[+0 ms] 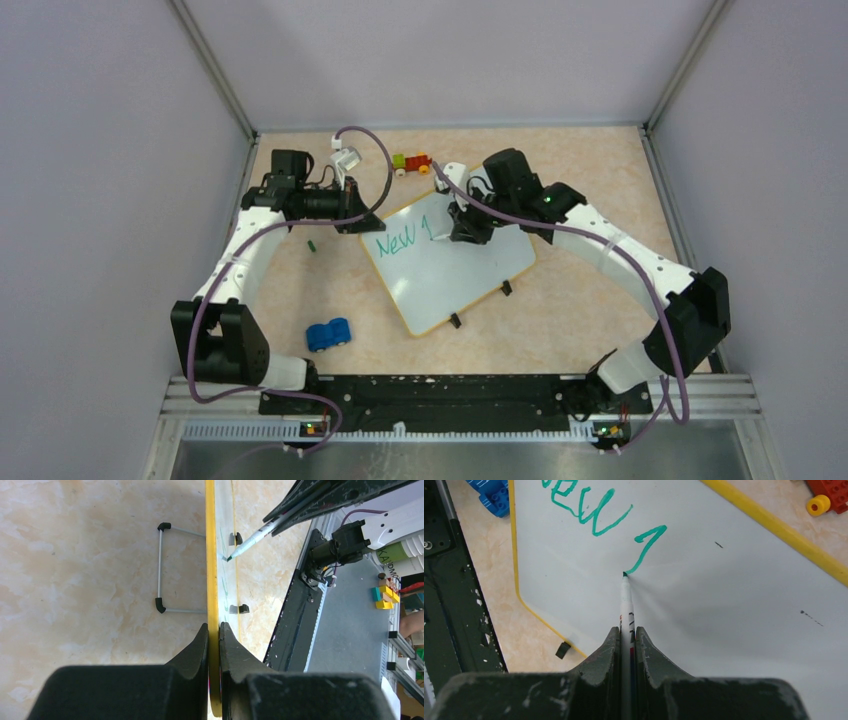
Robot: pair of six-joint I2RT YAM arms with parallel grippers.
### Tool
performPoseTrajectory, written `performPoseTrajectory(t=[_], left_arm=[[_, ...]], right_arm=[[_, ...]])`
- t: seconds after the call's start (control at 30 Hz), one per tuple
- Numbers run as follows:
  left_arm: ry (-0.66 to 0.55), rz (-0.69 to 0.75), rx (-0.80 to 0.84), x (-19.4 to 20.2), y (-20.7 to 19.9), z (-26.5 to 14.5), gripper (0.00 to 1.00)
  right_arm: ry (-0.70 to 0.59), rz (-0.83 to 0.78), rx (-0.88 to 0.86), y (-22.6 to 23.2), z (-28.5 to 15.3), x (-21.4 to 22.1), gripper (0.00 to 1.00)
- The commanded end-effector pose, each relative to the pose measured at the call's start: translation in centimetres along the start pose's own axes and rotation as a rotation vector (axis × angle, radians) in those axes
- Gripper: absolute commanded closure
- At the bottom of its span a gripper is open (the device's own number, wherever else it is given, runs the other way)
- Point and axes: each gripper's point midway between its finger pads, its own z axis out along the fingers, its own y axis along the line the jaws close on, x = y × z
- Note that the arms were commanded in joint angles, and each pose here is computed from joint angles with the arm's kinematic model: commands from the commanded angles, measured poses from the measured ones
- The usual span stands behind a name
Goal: Write a sentence on the whiteboard
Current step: Write on the whiteboard at the whiteboard stand.
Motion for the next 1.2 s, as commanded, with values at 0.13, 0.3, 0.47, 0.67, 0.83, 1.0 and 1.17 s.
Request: performPoseTrajectory(t=[0.13, 0.3, 0.47, 0.67, 0.83, 1.0, 1.17], left_arm=[[0.017, 0.054, 0.026, 0.1, -0.6, 0.5, 1.00], [0.016, 0.057, 0.025, 0.1, -0.7, 0.4, 1.00], [0.014, 0.058, 0.026, 0.0, -0.8, 0.4, 1.00], [0.015, 0.057, 0.027, 0.1, -0.8, 0.4, 1.00], [0.015, 0.058, 0.026, -0.1, -0.8, 0.4, 1.00], [0.016, 0.056, 0.027, 0.0, -0.8, 0.5, 1.00], [0.018, 0.052, 0.028, 0.0, -0.7, 0.5, 1.00]], right_arm=[[-0.017, -0.049, -0.014, 1.8, 0.6, -1.1, 1.00], [-0.052, -0.064, -0.010, 1.8, 0.2, -3.2, 1.00], [-0.103, -0.093, 0.007, 1.6, -1.5, -5.7, 1.00], [-0.151, -0.105, 0.074, 0.1, -2.7, -7.7, 1.00], [-0.145, -0.099, 0.112, -1.1, -2.4, -7.9, 1.00], [-0.145, -0.092, 0.132, -1.9, -2.2, -7.9, 1.00], [-0.131, -0.083, 0.145, -2.7, -1.5, -7.3, 1.00]])
